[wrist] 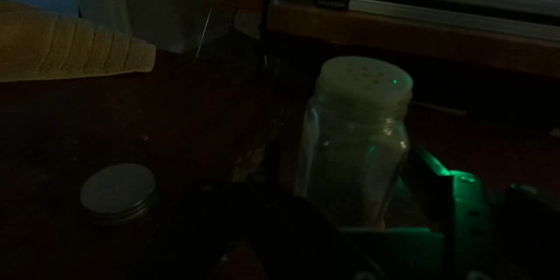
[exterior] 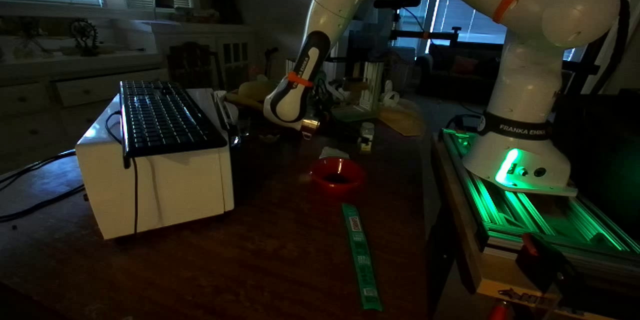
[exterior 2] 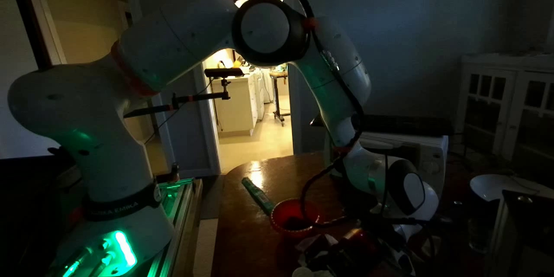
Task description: Spray some salt contents into the red bowl
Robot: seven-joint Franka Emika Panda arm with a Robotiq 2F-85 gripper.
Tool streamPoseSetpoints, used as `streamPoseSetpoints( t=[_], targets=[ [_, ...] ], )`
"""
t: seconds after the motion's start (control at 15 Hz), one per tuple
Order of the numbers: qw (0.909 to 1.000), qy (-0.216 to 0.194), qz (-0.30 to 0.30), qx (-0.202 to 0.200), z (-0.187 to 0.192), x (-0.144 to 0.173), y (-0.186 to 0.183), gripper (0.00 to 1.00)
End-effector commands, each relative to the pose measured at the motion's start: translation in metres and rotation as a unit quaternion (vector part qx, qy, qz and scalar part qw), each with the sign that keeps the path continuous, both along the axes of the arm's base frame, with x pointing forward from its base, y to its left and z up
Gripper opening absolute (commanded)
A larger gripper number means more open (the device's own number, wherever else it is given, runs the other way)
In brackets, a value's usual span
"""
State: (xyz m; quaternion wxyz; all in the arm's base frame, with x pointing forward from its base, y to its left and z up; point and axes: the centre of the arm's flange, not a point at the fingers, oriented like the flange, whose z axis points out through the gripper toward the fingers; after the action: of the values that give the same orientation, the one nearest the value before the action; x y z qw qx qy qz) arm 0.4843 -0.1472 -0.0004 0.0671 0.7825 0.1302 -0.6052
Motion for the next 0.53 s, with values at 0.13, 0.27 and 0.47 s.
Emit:
streamPoseSetpoints(
  t=[0.13, 0.27, 0.47],
  targets=[
    [0.9997, 0.014, 0.013, -0.017, -0.0061, 0.0077, 0.0065, 0.27],
    [0.9996, 0.015, 0.014, -0.018, -0.0070, 0.0078, 0.0070, 0.25],
    [0.9997, 0.011, 0.010, -0.020, -0.0009, 0.0079, 0.0074, 0.24]
  ],
)
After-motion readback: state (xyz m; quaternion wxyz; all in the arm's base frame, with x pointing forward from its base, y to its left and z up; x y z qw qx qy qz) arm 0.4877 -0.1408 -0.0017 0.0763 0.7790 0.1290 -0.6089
